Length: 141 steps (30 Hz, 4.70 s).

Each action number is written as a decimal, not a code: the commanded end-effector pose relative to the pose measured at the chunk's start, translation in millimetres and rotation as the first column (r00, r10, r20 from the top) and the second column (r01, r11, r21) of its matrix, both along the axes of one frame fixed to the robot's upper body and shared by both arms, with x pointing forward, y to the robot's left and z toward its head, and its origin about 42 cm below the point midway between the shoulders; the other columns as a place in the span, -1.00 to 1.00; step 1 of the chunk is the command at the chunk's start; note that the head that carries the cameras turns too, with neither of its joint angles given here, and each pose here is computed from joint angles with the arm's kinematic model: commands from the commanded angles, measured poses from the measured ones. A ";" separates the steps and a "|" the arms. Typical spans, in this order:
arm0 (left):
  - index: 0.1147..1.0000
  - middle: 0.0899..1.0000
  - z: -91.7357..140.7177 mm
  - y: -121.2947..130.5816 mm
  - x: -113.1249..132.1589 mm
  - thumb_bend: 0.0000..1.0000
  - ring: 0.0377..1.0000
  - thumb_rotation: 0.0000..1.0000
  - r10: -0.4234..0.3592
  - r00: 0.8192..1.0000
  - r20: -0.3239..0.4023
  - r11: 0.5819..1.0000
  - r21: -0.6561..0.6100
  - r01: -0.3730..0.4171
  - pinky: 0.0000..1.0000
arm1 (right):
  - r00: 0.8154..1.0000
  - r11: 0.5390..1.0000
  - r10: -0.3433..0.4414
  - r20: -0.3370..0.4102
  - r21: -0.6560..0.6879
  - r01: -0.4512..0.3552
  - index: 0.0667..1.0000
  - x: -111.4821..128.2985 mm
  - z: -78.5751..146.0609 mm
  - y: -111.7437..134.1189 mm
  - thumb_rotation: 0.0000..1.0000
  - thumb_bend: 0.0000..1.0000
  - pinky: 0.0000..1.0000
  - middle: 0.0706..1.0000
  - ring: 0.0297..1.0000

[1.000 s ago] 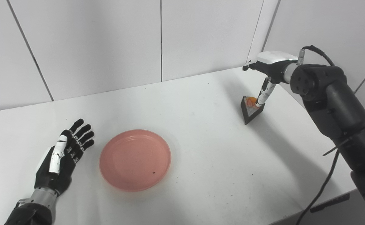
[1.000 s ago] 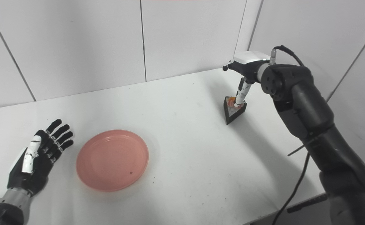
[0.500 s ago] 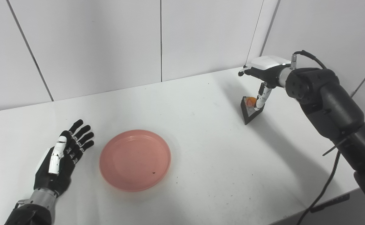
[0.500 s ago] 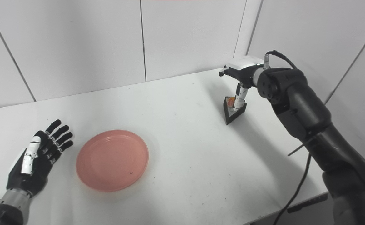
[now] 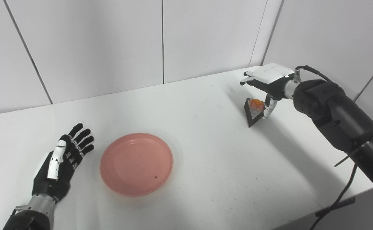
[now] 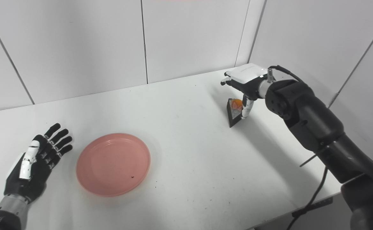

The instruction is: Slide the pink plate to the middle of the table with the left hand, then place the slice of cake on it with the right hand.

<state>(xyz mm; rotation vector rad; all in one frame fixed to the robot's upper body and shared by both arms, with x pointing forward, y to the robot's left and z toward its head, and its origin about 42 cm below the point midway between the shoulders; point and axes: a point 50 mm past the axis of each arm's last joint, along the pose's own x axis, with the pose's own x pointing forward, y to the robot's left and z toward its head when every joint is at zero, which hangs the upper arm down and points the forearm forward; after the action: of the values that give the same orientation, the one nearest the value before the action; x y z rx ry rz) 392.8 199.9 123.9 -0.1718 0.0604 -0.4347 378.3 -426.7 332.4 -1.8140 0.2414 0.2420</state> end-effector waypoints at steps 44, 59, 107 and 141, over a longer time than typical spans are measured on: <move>0.74 0.76 -31.0 28.3 -19.5 -0.02 0.73 0.82 0.007 0.989 -0.145 0.999 0.034 -0.002 0.71 | 0.999 0.998 0.025 0.048 -0.066 -0.022 0.67 13.0 -22.0 -30.4 -1.00 0.63 0.17 0.89 0.59; 0.71 0.74 -32.8 32.6 -19.8 -0.01 0.72 0.77 0.006 0.988 -0.152 0.999 0.032 -0.001 0.69 | 1.000 1.000 0.010 0.024 -0.011 -0.010 0.66 21.3 -34.9 -30.4 -1.00 0.50 0.12 0.88 0.62; 0.81 0.82 -22.3 22.9 -24.7 -0.12 0.79 0.99 -0.009 0.990 -0.142 0.999 0.039 0.015 0.80 | 0.986 0.987 -0.052 0.161 0.160 0.026 -0.12 46.9 -34.6 -41.4 -1.00 0.03 0.00 0.00 -0.17; 0.83 0.83 -9.4 -50.9 -28.5 -0.30 0.82 1.00 -0.004 0.990 -0.142 0.997 0.070 0.015 0.82 | 0.881 0.869 0.390 0.269 0.209 -0.449 -0.08 25.7 65.2 155.7 -1.00 0.03 -0.37 -0.06 -0.22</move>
<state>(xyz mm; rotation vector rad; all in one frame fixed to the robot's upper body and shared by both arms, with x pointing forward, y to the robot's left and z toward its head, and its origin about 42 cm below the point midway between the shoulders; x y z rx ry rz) 372.3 158.9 133.2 -0.1430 0.0910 -0.4183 406.4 -284.8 364.3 -1.5645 -0.2014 0.4000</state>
